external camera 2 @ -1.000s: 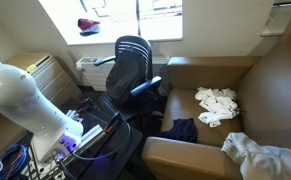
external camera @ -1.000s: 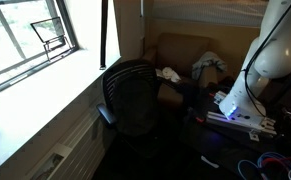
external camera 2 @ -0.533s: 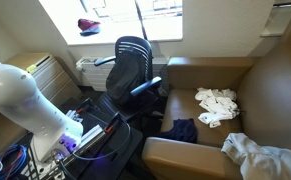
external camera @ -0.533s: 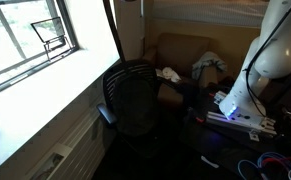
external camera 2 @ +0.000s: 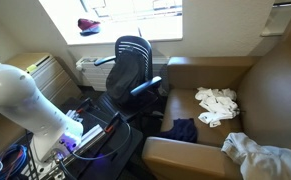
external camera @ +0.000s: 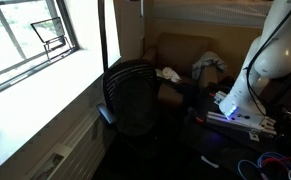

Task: Take the belt off the seat and put it on the back of the chair

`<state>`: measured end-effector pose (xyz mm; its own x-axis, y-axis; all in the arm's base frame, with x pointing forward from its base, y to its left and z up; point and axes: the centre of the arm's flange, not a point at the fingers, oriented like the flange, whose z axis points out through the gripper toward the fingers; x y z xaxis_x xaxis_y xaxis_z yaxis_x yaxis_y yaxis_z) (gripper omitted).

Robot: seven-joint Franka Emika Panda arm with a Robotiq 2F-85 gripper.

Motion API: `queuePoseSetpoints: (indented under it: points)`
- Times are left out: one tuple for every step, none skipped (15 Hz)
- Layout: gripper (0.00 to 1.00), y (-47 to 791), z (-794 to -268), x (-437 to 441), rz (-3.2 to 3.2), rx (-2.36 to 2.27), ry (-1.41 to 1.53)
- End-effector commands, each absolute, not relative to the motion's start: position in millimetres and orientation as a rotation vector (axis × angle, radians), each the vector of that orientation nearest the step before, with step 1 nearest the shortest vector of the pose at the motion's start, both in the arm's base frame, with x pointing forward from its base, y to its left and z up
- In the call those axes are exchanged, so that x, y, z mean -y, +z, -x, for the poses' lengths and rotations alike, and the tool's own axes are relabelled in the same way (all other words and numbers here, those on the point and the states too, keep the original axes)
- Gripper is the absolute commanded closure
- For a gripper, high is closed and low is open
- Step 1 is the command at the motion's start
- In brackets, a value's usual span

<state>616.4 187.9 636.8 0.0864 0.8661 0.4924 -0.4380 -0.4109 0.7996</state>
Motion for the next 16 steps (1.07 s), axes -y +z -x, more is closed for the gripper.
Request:
queuePoseSetpoints:
  points:
    - [0.99, 620.8, -610.2, -193.2, -1.294, -0.531, 1.564]
    - [0.99, 599.6, -600.3, -200.8, -1.298, -0.606, 1.559]
    - [0.99, 578.6, -587.1, -207.0, -1.313, -0.696, 1.574]
    - [0.99, 553.7, -572.0, -211.5, -1.338, -0.759, 1.579]
    - [0.99, 532.1, -557.5, -214.2, -1.353, -0.835, 1.576]
    - [0.99, 513.4, -543.6, -214.5, -1.373, -0.907, 1.580]
    - [0.99, 495.5, -528.1, -211.5, -1.395, -0.985, 1.575]
    - [0.99, 484.3, -508.7, -205.4, -1.429, -1.023, 1.565]
    - [0.99, 476.0, -490.5, -200.8, -1.466, -1.051, 1.551]
    - [0.99, 471.6, -475.6, -195.6, -1.497, -1.052, 1.540]
    - [0.99, 469.4, -463.0, -192.2, -1.534, -1.051, 1.532]
    - [0.99, 467.8, -452.8, -191.5, -1.559, -1.042, 1.525]
    - [0.99, 467.5, -444.2, -192.3, -1.578, -1.042, 1.528]
    - [0.99, 467.4, -436.9, -193.9, -1.595, -1.042, 1.532]
    - [0.99, 466.5, -430.7, -197.7, -1.612, -1.040, 1.531]
    - [0.99, 464.4, -425.0, -203.0, -1.635, -1.044, 1.538]
